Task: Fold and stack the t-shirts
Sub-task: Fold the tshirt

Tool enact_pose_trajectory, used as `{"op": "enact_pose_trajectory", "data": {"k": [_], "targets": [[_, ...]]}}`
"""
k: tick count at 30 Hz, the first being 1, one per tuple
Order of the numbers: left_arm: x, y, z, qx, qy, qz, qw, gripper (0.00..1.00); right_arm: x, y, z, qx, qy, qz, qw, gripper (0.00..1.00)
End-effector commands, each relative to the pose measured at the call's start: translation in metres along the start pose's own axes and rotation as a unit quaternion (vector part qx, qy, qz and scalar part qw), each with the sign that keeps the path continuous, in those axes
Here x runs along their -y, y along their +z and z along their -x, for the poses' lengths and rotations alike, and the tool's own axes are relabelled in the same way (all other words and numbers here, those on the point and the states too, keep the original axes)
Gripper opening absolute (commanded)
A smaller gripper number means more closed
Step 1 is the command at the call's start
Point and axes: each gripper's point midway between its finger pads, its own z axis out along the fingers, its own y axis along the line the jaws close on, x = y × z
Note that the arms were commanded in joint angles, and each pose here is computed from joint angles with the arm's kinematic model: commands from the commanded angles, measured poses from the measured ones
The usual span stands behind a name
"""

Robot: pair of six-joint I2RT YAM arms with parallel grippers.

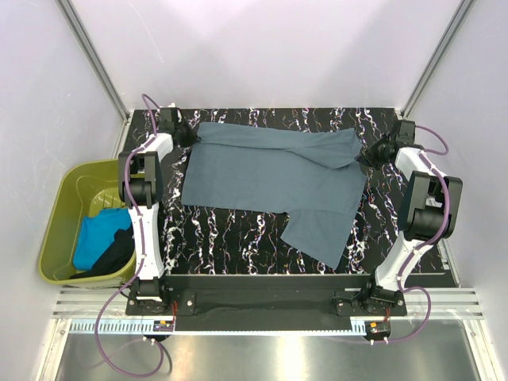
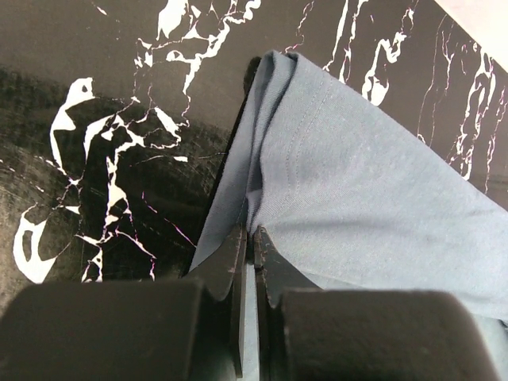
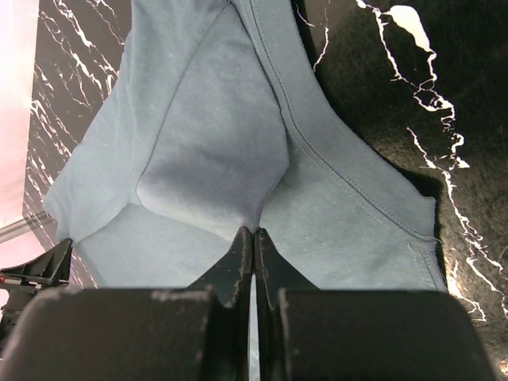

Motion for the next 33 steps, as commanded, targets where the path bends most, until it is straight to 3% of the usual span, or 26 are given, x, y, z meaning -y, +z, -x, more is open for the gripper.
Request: {"op": "enact_pose_trajectory", "data": {"k": [1,19,33], "targets": [[0.015,-0.021,0.027,0.032,-0.002,-0.012,0.999,0.06,-0.008,-0.004,0.013,0.017,-0.015,0.007,1.0,0.02],[0.035,-0.051,0.052,0.061,0.011,-0.019,0.998,0.03,-0.028,-0.029,0.026,0.036,-0.023,0.028,0.999,0.03],[0.013,-0.048,0.025,0.032,0.003,0.007,0.999,0.03,-0.017,-0.037,0.011,0.025,-0.011,0.018,0.999,0.02]]}}
